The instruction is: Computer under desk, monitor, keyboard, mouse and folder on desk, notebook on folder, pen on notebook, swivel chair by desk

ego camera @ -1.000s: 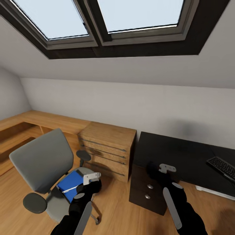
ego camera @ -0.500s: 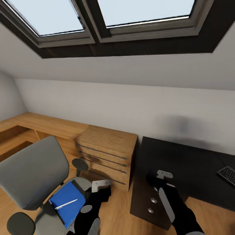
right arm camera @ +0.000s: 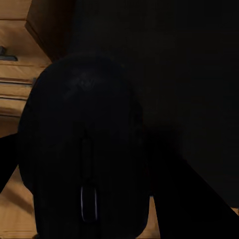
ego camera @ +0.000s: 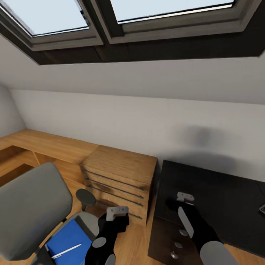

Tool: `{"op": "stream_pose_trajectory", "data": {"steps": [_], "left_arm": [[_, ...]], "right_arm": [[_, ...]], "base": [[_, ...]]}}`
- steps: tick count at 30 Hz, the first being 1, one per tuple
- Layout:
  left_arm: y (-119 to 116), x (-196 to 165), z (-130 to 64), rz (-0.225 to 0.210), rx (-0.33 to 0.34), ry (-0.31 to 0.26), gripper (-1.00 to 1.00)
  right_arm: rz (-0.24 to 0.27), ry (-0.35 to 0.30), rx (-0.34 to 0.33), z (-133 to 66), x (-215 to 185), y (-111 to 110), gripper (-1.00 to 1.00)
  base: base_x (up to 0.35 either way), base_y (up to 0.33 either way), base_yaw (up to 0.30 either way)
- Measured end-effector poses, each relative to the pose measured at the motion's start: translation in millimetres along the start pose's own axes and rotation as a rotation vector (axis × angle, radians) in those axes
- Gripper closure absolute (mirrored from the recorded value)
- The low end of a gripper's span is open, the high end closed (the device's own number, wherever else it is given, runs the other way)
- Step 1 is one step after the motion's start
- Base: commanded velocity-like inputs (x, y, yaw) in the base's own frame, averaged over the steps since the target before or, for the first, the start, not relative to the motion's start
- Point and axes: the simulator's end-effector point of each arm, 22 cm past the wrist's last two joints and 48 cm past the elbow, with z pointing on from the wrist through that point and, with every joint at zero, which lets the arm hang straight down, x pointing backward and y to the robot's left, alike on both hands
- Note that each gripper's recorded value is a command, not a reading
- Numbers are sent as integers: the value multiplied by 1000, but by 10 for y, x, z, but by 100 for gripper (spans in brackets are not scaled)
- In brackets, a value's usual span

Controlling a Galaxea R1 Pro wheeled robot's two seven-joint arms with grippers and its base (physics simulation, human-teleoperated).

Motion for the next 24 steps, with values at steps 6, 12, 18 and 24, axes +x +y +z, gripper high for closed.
{"op": "stream_pose_trajectory", "data": {"steps": [6, 12, 18, 24], "left_arm": [[-8, 4, -2, 0, 2, 1, -100], [-9, 5, -2, 0, 2, 1, -100], [-26, -6, -10, 1, 6, -1, -100], [-70, -49, -37, -1, 16, -11, -100]], "right_arm": [[3, 51, 27, 173, 96, -81, 100], [4, 89, 53, 272, 182, -172, 100], [5, 107, 75, 306, 194, -292, 100], [9, 102, 84, 315, 169, -352, 100]], "base": [[31, 0, 0], [1, 0, 0], [0, 0, 0], [0, 0, 0]]}}
